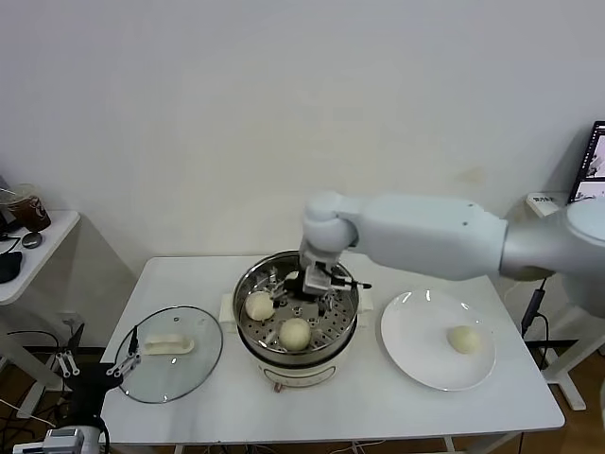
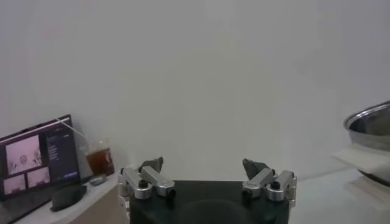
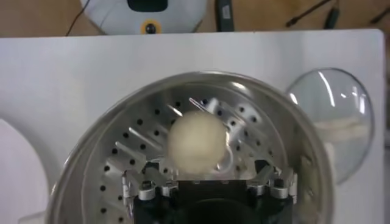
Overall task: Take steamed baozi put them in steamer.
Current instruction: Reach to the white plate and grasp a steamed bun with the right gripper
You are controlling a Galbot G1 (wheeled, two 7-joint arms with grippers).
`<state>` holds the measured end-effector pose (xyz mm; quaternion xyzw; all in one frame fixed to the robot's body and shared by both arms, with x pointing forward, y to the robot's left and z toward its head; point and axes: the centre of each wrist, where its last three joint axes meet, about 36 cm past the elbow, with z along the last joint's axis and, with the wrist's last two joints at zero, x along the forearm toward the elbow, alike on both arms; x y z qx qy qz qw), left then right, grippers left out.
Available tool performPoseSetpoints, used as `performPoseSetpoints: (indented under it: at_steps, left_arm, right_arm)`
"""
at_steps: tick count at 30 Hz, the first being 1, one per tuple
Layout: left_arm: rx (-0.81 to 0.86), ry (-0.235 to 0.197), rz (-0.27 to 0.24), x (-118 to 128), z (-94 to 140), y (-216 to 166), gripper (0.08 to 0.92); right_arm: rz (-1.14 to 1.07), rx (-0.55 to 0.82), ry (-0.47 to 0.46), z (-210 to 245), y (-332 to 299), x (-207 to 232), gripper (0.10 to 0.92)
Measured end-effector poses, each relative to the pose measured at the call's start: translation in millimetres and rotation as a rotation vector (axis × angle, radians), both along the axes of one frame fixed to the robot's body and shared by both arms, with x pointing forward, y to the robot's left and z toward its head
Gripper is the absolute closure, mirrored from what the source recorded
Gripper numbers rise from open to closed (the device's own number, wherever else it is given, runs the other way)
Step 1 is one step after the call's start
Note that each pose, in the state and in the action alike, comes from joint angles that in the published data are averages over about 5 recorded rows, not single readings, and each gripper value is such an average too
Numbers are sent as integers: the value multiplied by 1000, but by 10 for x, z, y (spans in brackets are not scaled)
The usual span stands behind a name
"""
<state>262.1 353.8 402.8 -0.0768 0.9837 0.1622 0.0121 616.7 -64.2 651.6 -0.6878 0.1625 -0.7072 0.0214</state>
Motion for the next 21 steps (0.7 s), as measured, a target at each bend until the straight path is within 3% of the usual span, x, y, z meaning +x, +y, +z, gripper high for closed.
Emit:
performPoseSetpoints:
  at_steps: [11,21]
  left_arm:
    - [-3,-2,-30,70,0,-55,177]
    - [-4,13,-56,86,-21,-126,177]
  right_arm:
    - [-569,30,-40,325,-1208,74,200]
    - [-1029,9,15,-103,-2484,-29,200]
